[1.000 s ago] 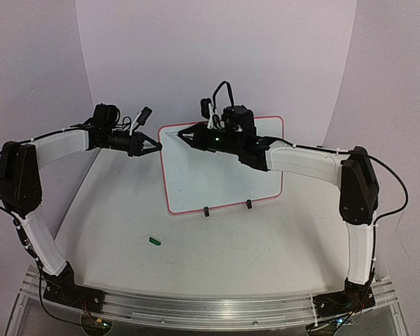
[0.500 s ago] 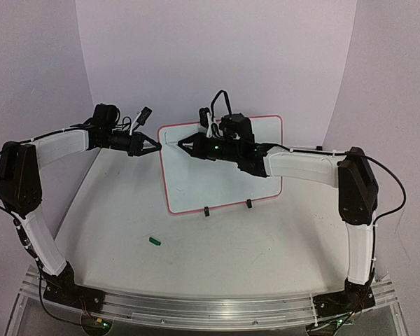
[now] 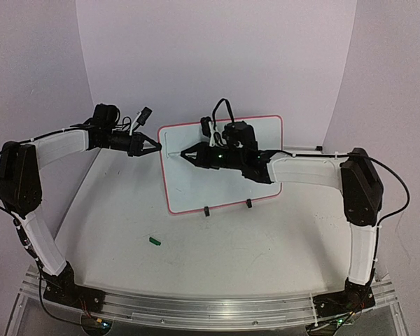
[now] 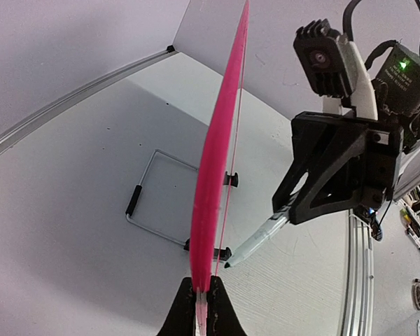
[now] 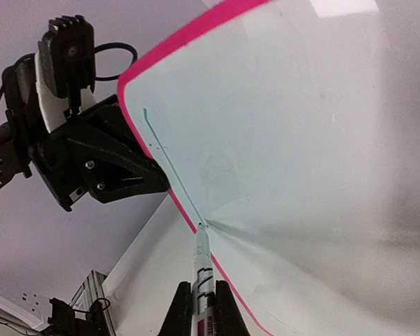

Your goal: Write a sentence on the whiteboard

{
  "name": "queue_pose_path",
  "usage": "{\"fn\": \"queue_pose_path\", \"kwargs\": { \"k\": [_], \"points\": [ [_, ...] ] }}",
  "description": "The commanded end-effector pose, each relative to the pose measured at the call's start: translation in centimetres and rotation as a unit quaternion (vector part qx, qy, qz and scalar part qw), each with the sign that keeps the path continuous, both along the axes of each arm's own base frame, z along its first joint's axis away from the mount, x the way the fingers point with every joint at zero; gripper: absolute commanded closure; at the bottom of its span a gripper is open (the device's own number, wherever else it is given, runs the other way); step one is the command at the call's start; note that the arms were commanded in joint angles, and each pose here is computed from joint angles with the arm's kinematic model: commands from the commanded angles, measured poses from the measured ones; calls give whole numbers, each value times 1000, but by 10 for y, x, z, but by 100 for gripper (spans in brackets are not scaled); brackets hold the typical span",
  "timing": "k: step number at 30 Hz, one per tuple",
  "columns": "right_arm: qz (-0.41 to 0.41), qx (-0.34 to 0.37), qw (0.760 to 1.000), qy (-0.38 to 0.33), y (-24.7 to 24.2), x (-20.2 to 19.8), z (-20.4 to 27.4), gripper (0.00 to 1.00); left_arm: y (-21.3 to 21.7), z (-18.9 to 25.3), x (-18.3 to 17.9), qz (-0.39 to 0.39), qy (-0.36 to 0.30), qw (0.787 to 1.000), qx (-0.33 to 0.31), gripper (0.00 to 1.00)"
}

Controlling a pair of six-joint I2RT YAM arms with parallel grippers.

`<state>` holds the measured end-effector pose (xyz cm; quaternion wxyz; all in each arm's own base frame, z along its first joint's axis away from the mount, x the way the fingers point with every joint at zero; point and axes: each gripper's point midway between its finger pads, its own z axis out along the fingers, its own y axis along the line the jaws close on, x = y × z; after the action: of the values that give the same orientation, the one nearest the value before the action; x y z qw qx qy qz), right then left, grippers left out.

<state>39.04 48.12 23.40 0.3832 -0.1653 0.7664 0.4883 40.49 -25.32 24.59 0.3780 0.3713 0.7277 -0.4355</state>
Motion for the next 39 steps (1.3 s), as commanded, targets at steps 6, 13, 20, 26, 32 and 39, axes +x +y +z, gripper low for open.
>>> {"fn": "queue_pose_path", "kwargs": {
  "k": [6, 13, 20, 26, 32, 39],
  "points": [
    [4, 70, 992, -106, -3, -14, 103, 100, -3, 16, -5, -8, -13, 1000, -5, 100],
    [-31, 54, 994, -94, 3, 8, 89, 100, -3, 16, -5, -8, -11, 1000, -7, 100],
    [-41, 46, 994, -90, 10, 18, 80, 100, -4, 16, -5, -10, -11, 1000, -8, 100],
    [-45, 43, 994, -85, 13, 23, 75, 100, -3, 16, -5, -10, -10, 1000, -8, 100],
    [-64, 39, 994, -80, 9, 28, 70, 100, -4, 16, -5, -10, -10, 1000, -8, 100],
    [-107, 28, 990, -86, -11, 31, 70, 100, -4, 16, -5, -10, -10, 1000, -8, 100]
  ]
}}
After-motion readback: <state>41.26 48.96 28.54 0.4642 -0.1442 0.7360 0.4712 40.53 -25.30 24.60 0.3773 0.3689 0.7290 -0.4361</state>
